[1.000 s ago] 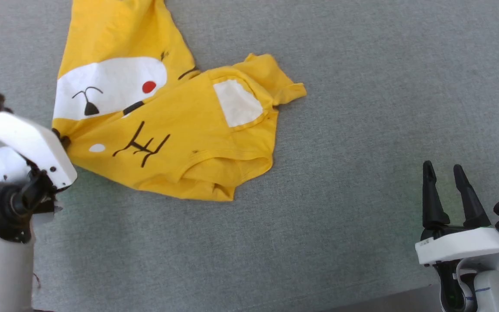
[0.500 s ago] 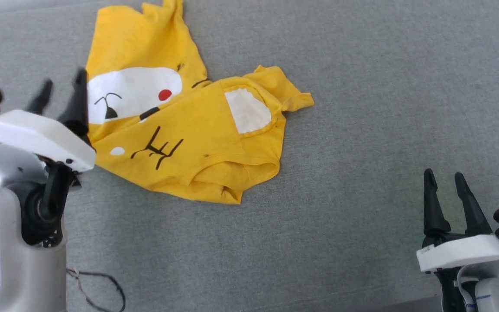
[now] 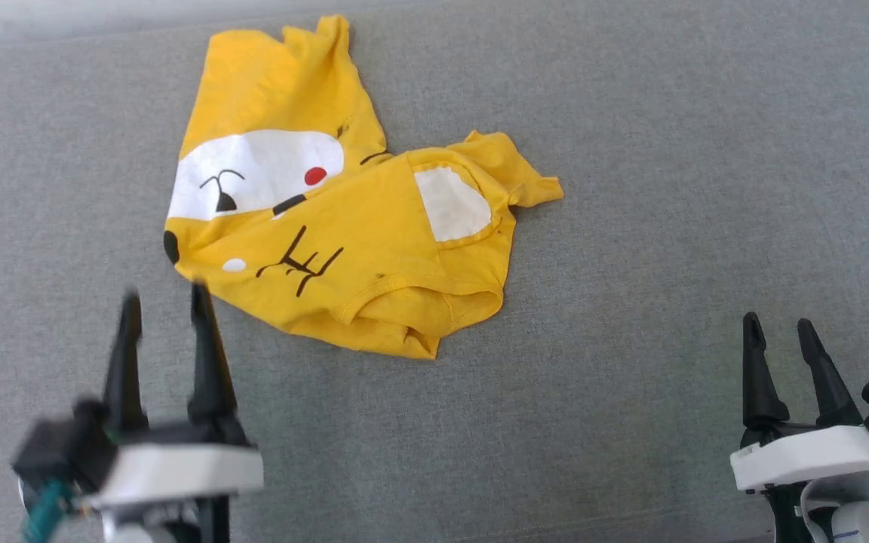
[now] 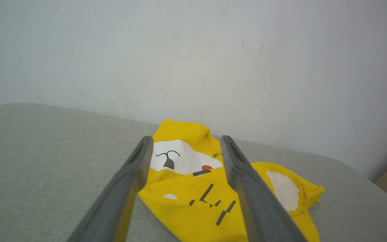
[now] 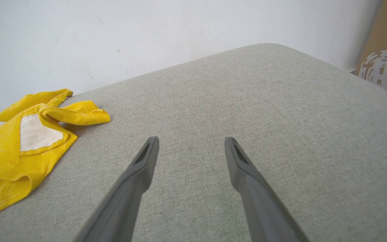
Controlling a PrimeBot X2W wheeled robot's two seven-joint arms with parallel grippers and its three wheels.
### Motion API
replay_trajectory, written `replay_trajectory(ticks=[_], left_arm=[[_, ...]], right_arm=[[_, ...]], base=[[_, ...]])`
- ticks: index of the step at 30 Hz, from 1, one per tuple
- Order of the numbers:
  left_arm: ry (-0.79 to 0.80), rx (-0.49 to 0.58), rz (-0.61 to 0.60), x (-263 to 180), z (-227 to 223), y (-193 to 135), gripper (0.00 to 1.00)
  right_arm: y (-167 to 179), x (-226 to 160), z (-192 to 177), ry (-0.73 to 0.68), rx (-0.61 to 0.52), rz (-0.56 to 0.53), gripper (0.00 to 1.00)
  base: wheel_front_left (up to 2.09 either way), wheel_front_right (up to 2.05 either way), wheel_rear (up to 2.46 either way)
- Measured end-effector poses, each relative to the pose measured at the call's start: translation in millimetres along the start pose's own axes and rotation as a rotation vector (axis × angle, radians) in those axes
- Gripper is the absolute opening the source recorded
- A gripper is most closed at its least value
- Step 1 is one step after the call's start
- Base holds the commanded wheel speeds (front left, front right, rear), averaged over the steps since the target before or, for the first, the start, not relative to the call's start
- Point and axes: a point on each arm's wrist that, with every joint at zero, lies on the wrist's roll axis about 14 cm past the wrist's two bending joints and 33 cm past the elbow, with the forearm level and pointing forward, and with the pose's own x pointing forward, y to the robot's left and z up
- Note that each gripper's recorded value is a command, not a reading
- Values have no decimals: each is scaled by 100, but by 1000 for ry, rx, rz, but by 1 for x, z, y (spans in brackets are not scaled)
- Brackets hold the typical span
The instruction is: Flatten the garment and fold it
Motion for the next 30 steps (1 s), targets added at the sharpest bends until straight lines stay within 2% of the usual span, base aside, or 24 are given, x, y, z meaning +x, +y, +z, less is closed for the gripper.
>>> replay_trajectory(ticks=[6,11,15,22,26,30], left_arm=[[137,25,96,-48,-39,18,100],[121,100,98,-54,-31,23,100],[88,117,104,-53,-21,26,100],[76,124,63,-45,-20,20,100],[76,131,30,-37,-24,13,100],[82,118,24,-32,-29,11,100]], right_arm=[[1,-5,-2,7,2,5,100],[10,-4,-7,20,-3,34,100],[22,2,-3,21,-16,71,100],[81,57,45,-8,-84,219,100],[114,89,63,50,-119,289,100],[136,115,63,162,-144,347,100]], base=[[0,0,0],[0,0,0],[0,0,0],[0,0,0],[0,0,0],[0,0,0]])
